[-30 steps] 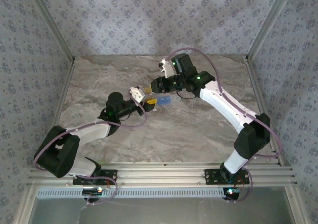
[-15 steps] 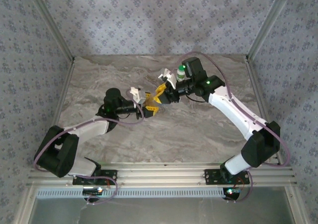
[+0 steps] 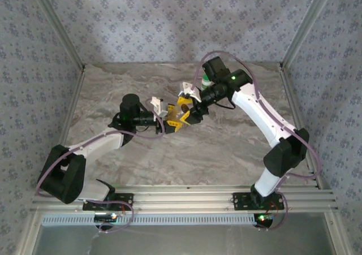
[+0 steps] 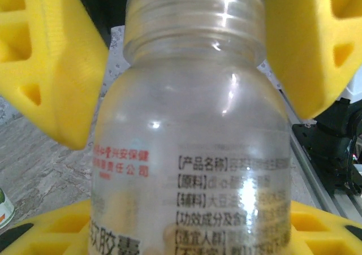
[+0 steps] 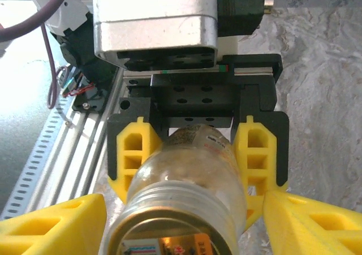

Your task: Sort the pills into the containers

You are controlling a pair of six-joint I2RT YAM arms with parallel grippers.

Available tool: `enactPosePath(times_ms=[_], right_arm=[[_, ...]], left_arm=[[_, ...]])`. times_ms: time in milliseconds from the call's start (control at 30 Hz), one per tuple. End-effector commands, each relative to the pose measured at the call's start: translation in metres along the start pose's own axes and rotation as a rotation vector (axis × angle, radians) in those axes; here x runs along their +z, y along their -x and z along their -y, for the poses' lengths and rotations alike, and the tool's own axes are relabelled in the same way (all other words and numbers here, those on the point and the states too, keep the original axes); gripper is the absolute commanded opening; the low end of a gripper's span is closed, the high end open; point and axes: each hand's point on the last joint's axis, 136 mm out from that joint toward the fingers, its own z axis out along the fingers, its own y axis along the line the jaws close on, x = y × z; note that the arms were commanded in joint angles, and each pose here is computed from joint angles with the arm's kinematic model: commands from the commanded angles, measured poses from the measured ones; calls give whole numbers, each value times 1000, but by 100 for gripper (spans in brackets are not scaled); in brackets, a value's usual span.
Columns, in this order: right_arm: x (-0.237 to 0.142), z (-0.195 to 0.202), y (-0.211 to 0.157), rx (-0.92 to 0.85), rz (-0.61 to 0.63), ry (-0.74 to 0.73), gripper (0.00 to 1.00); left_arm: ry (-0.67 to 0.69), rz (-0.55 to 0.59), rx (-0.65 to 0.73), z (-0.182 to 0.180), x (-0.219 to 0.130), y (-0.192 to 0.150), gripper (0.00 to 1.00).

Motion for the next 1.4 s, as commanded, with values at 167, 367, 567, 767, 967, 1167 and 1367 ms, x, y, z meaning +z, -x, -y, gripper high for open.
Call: enactPosePath(times_ms=[167,367,567,767,967,1167,1367], right_arm=[[-32,-15,32,88,110,-125,85],[-72,41,52,303,299,-544,89],[-71,70,41,580,335,-608,88],[-58,92,23,828,329,-642,84],[-31,97,15,904,290,-619,79],[-13,95,15,924,285,-581,72],[-11,96,11,918,279,-595,58]], left_arm=[[205,3,74,-32,-5,3,19],[342,12,91,-54,-7,5,19],[398,23,91,-64,-4,2,19],[490,15,104,-75,-5,0,17],[540,19,99,-84,-8,-3,17],[564,20,94,-87,-9,-4,17],[560,23,89,-85,-9,-4,17]])
